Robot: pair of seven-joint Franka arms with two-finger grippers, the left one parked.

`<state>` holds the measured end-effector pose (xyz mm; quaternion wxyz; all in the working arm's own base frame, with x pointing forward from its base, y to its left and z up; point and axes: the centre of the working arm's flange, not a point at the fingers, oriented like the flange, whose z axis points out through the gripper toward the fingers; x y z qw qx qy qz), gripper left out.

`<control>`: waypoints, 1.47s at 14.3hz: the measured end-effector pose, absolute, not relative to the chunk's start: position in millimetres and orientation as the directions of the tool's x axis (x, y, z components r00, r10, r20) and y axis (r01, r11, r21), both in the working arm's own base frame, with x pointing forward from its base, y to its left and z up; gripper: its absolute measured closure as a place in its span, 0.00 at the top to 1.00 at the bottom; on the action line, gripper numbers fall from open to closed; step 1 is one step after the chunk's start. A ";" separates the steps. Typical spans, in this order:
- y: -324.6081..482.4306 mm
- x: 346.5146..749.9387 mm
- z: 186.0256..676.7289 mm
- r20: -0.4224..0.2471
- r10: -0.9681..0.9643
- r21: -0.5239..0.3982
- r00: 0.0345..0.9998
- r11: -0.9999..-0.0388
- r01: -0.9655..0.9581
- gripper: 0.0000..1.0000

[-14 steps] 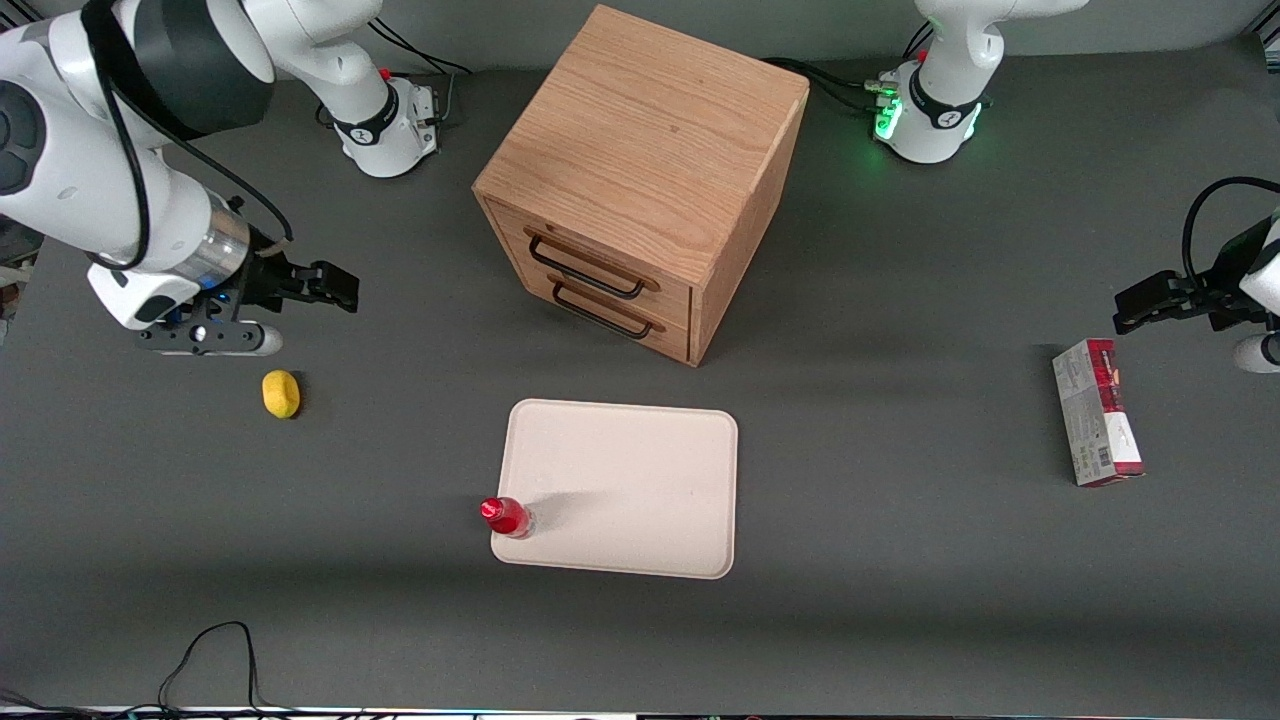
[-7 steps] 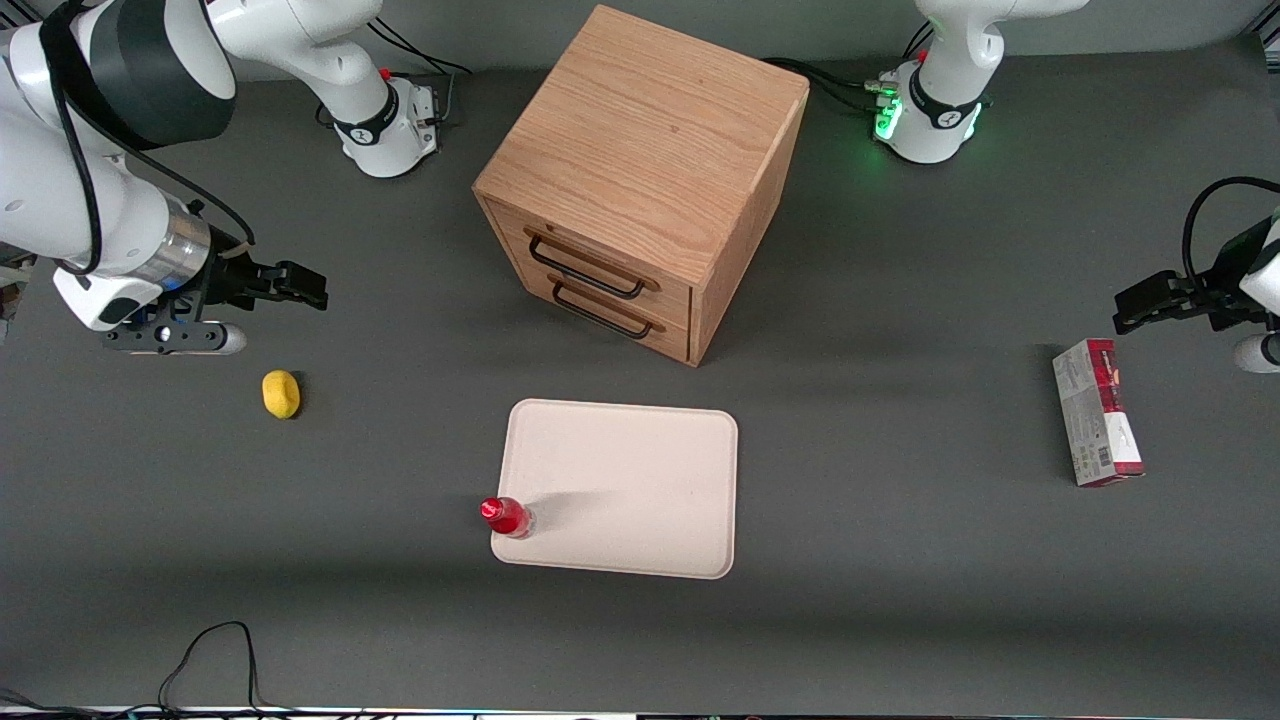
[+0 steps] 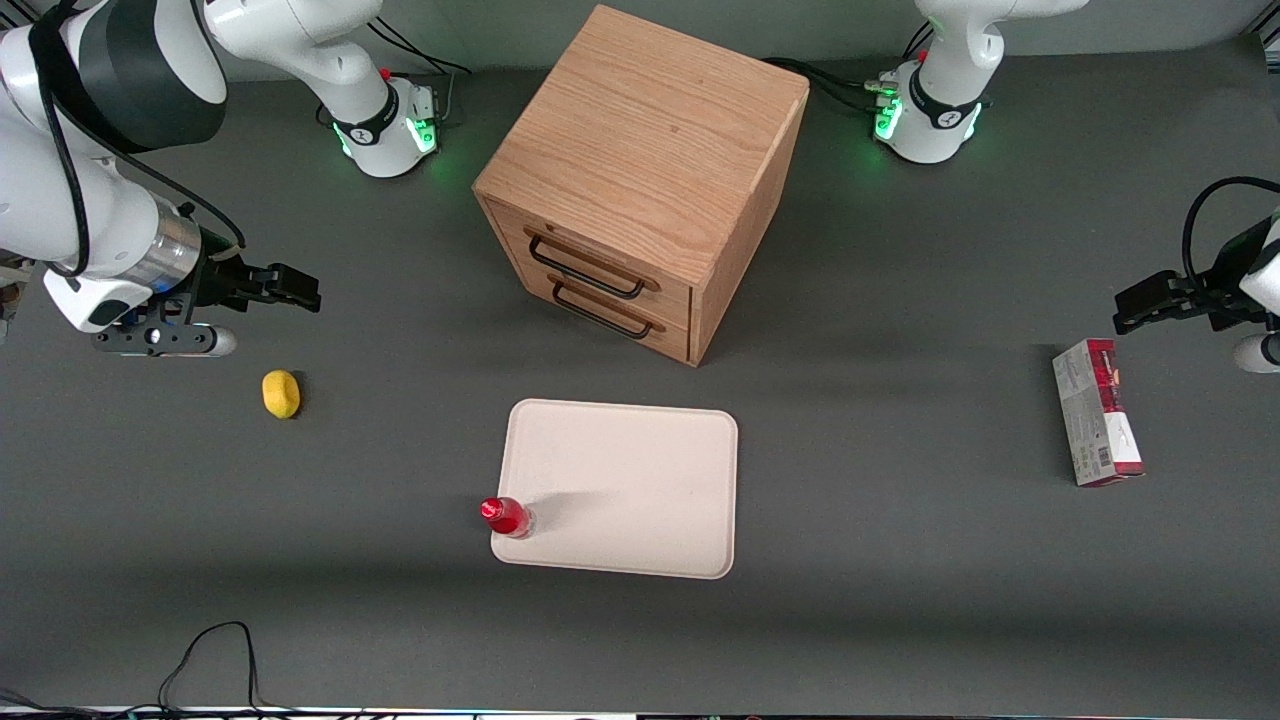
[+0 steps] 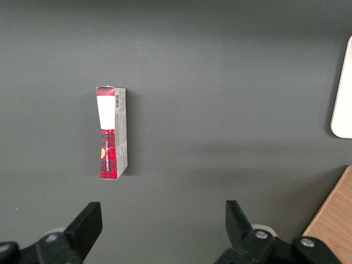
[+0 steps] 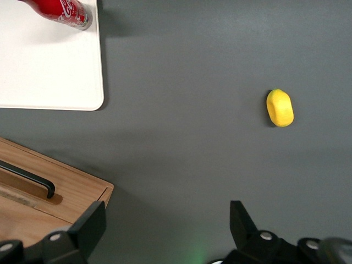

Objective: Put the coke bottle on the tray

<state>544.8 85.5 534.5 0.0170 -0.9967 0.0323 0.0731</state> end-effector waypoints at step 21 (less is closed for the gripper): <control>35.1 496.1 565.5 -0.130 -0.034 -0.023 0.991 -0.999 -0.037 1.00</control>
